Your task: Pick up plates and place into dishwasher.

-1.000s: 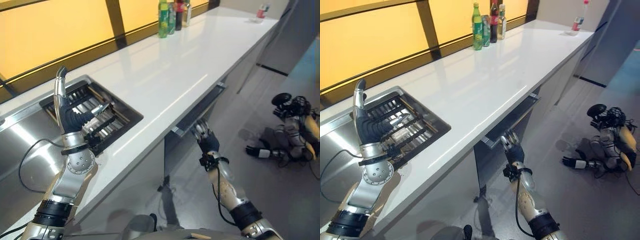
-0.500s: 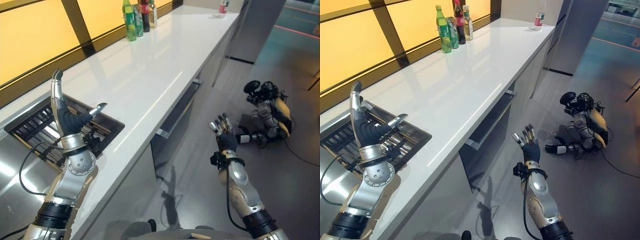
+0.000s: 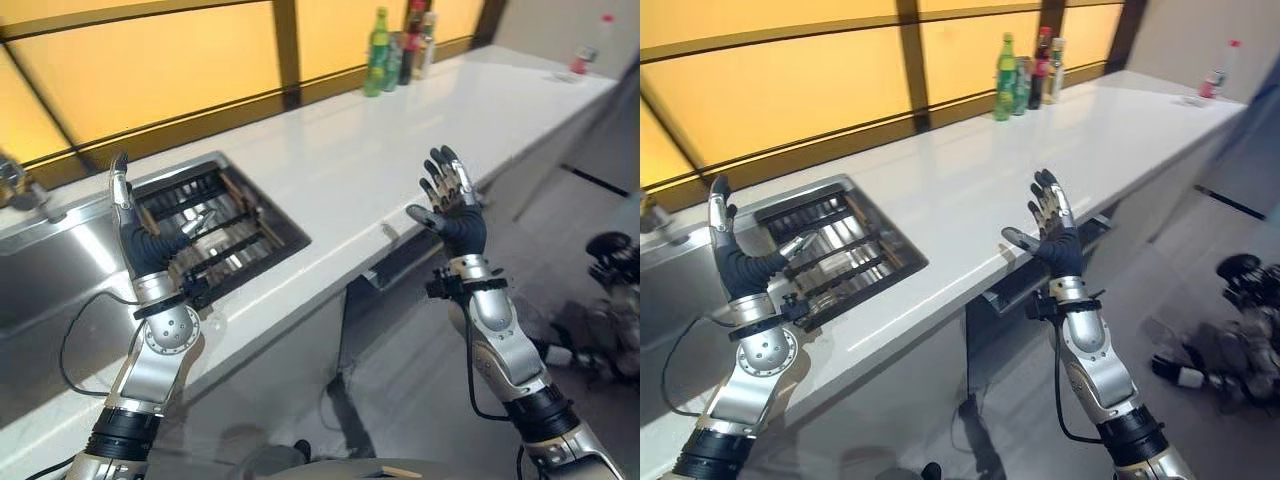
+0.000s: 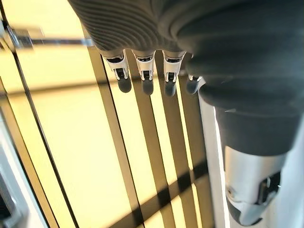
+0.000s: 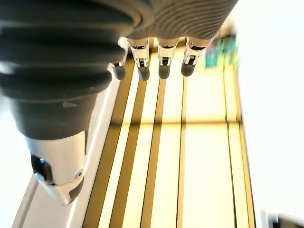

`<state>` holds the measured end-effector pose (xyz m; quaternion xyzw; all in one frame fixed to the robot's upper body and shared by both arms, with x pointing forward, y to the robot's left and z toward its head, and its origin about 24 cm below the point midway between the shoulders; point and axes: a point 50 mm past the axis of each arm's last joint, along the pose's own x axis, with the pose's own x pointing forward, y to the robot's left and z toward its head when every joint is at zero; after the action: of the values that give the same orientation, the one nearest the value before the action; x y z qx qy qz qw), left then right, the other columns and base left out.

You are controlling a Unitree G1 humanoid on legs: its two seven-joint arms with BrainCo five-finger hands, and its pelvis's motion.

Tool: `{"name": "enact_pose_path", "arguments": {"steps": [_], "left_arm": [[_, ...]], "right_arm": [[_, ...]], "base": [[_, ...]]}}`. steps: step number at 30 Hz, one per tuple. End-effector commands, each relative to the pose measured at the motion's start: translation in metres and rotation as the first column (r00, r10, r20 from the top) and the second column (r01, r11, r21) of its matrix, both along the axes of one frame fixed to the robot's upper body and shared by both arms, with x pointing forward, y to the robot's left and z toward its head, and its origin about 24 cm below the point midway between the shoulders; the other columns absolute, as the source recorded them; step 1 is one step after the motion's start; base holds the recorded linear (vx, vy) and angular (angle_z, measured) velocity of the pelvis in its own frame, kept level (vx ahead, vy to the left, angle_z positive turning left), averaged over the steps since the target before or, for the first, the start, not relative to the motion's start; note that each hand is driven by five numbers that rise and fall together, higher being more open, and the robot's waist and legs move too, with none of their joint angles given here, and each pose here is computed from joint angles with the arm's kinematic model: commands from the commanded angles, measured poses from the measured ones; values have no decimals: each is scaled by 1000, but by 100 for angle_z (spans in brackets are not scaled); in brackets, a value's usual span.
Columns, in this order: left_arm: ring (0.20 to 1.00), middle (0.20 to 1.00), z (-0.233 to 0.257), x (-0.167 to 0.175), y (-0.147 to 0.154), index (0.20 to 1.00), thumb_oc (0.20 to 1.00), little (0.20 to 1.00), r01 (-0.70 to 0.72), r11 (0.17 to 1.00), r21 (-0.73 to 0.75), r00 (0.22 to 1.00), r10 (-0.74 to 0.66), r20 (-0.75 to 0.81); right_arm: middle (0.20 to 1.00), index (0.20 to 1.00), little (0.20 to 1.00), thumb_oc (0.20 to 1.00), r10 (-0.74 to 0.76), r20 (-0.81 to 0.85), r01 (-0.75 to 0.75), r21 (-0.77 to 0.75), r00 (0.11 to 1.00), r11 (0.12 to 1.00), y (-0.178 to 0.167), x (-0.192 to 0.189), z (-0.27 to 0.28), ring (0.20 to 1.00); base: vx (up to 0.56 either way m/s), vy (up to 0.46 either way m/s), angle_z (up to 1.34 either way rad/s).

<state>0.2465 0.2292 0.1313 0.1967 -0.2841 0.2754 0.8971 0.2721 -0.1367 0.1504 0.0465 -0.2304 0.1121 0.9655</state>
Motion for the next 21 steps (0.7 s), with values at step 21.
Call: {"name": "enact_pose_path", "arguments": {"steps": [21], "left_arm": [[1000, 1000, 21, 20, -16, 1000, 1000, 1000, 145, 980, -135, 989, -144, 19]], "right_arm": [[1000, 1000, 1000, 1000, 40, -8, -41, -34, 999, 999, 13, 6, 3, 1000]], "base": [[-34, -55, 47]]}}
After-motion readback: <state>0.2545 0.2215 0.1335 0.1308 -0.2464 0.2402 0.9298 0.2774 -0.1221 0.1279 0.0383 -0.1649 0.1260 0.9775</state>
